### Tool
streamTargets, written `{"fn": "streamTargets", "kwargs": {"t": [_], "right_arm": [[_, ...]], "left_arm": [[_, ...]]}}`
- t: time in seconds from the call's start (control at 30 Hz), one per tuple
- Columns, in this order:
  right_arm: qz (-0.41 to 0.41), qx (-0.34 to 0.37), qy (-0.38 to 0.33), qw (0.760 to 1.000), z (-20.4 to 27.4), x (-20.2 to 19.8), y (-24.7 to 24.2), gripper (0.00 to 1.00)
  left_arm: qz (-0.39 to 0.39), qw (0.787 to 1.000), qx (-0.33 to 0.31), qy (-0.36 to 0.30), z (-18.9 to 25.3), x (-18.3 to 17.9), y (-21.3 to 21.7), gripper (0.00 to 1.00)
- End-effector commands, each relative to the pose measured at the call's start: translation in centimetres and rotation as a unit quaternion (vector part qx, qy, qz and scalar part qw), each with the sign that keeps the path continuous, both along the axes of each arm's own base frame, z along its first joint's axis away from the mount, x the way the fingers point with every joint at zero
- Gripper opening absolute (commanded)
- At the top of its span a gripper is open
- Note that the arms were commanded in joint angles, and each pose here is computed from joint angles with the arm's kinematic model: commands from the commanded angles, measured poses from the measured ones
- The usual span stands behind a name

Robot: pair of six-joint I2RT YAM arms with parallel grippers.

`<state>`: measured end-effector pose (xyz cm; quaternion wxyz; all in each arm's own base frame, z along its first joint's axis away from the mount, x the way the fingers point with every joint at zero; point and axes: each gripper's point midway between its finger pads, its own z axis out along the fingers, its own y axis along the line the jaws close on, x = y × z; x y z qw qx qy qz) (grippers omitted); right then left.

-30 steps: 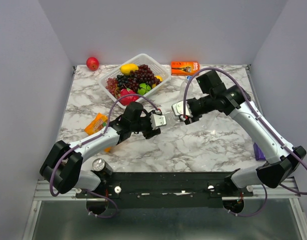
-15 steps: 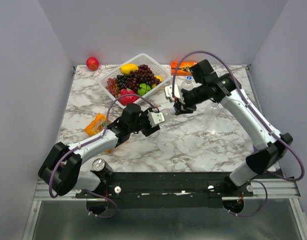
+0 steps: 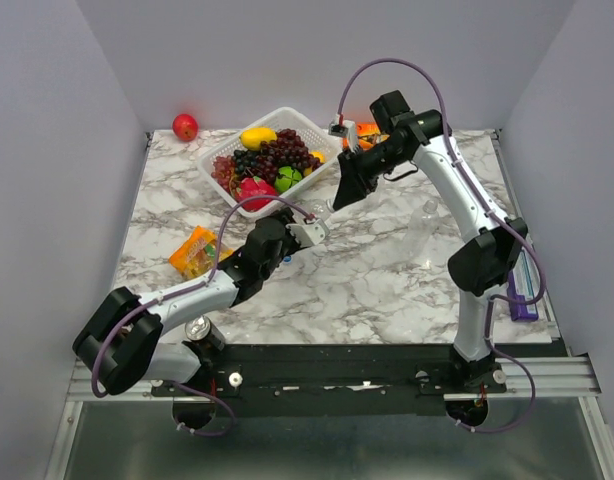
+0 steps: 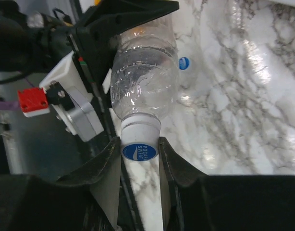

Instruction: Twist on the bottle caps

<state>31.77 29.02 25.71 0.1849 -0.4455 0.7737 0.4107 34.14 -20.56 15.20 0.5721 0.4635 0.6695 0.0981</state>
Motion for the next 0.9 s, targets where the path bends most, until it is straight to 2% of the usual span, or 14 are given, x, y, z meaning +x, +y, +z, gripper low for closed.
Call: {"fn": "streamTargets", "kwargs": {"t": [0.0, 0.07, 0.27, 0.37, 0.4, 0.43, 0.53, 0.6, 0.63, 0.67, 0.73, 0.77, 0.83, 0.87], "right_arm": [[-0.056, 0.083, 0.294, 0.950, 3.1, -3.2, 1.6, 0.00], [-0.039, 0.121, 0.318, 0.939, 3.8, -3.2, 2.0, 0.00], [-0.054, 0.104, 0.273, 0.955, 3.7, -2.4, 1.9, 0.05], [-0.060, 0.096, 0.248, 0.962, 3.9, -2.2, 1.6, 0.26], [-0.054, 0.100, 0.219, 0.969, 4.4, -2.0, 1.6, 0.42], [-0.055, 0.098, 0.195, 0.974, 5.0, -1.9, 1.4, 0.49], [-0.024, 0.120, 0.027, 0.992, 8.4, -0.4, 0.3, 0.58], [0.001, 0.119, -0.069, 0.990, 9.8, -0.3, -0.4, 0.61], [0.044, 0.116, -0.131, 0.984, 8.8, -0.2, -0.8, 0.61], [0.067, 0.126, -0.189, 0.972, 10.5, -1.8, -1.6, 0.62], [0.118, 0.116, -0.258, 0.952, 7.8, -2.3, -2.2, 0.64], [0.127, 0.114, -0.308, 0.936, 9.2, -3.7, -2.9, 0.66], [0.171, 0.103, -0.361, 0.911, 8.0, -4.8, -3.3, 0.70], [0.188, 0.095, -0.359, 0.909, 6.6, -5.7, -3.4, 0.70]], "left_arm": [[0.001, 0.994, -0.024, -0.110, 5.9, 0.7, -1.0, 0.00], [-0.001, 0.994, -0.016, -0.110, 5.9, 0.8, -1.0, 0.00], [-0.009, 0.996, -0.012, -0.093, 5.2, 0.7, -1.4, 0.00], [-0.011, 0.996, -0.014, -0.086, 4.9, 0.8, -1.7, 0.00], [-0.010, 0.997, -0.018, -0.080, 4.6, 0.8, -1.7, 0.00], [-0.017, 0.997, -0.026, -0.077, 4.7, 0.7, -2.1, 0.00], [-0.039, 0.998, -0.045, -0.028, 3.6, -0.1, -2.9, 0.00], [-0.085, 0.994, -0.058, 0.021, 2.4, -1.5, -3.9, 0.00], [-0.096, 0.992, -0.077, 0.041, 2.2, -1.9, -4.2, 0.00], [-0.154, 0.981, -0.083, 0.087, 1.1, -3.8, -5.6, 0.00], [-0.191, 0.970, -0.100, 0.116, 1.3, -5.0, -6.2, 0.00], [-0.206, 0.964, -0.103, 0.132, 1.0, -5.8, -6.4, 0.00], [-0.240, 0.953, -0.121, 0.142, 1.7, -6.9, -7.2, 0.00], [-0.242, 0.951, -0.125, 0.148, 1.8, -7.1, -7.3, 0.00]]}}
